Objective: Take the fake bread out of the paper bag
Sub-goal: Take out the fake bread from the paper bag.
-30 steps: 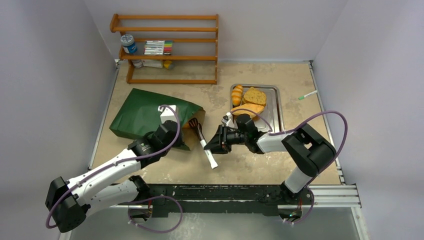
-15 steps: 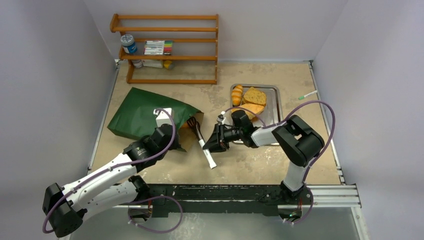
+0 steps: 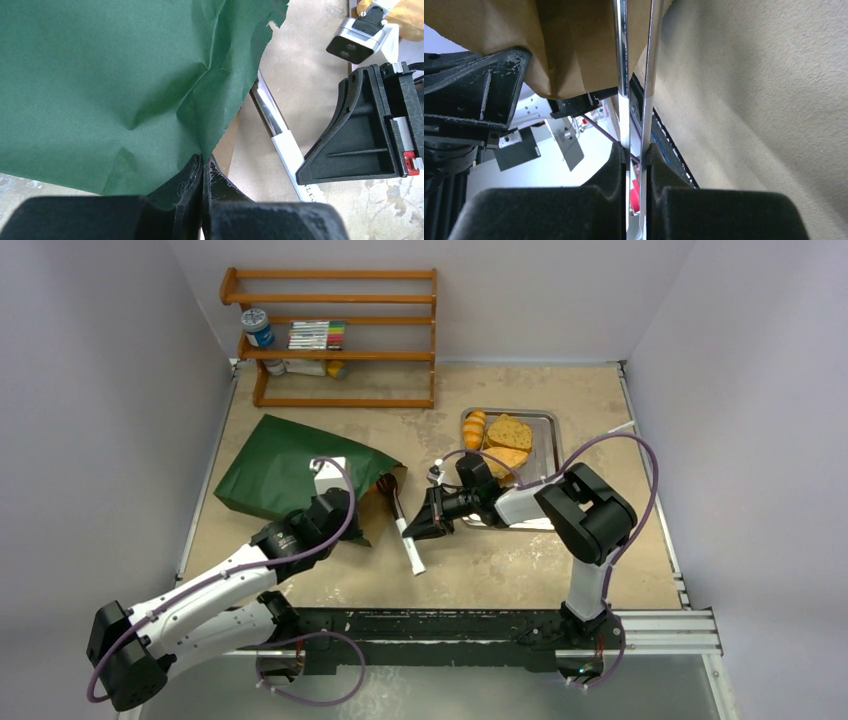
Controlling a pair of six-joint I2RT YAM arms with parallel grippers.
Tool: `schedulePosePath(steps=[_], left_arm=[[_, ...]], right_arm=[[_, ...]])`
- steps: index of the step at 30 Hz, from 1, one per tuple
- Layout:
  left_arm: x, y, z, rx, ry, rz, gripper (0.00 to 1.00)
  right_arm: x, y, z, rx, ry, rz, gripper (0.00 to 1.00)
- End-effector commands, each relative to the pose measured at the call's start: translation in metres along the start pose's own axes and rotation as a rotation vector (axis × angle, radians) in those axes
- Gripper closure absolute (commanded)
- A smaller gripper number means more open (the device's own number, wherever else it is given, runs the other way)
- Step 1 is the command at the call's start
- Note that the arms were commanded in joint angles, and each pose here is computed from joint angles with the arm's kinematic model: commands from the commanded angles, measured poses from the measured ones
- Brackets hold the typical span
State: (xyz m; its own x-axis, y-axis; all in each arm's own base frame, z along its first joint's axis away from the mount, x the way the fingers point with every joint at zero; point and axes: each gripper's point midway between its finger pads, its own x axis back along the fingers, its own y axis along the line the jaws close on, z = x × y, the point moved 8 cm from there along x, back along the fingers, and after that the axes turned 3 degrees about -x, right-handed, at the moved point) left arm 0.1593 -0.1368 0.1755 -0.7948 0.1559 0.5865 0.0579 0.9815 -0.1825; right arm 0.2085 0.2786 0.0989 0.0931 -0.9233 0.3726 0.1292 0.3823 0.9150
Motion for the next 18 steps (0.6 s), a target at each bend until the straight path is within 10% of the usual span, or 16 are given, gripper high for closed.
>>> schedulePosePath(steps=[1,18], left_arm=[[0.0,-0.004,-0.013,0.043,-0.065,-0.014,1.0],[-0.023,-0.04,-0.073,0.101,-0.126,-0.162,1.0]], right_arm=[[0.007,0.015,0.001,0.044,0.012,-0.04,1.0],[0.048,0.066,0.023,0.121,-0.206,-0.096,1.0]])
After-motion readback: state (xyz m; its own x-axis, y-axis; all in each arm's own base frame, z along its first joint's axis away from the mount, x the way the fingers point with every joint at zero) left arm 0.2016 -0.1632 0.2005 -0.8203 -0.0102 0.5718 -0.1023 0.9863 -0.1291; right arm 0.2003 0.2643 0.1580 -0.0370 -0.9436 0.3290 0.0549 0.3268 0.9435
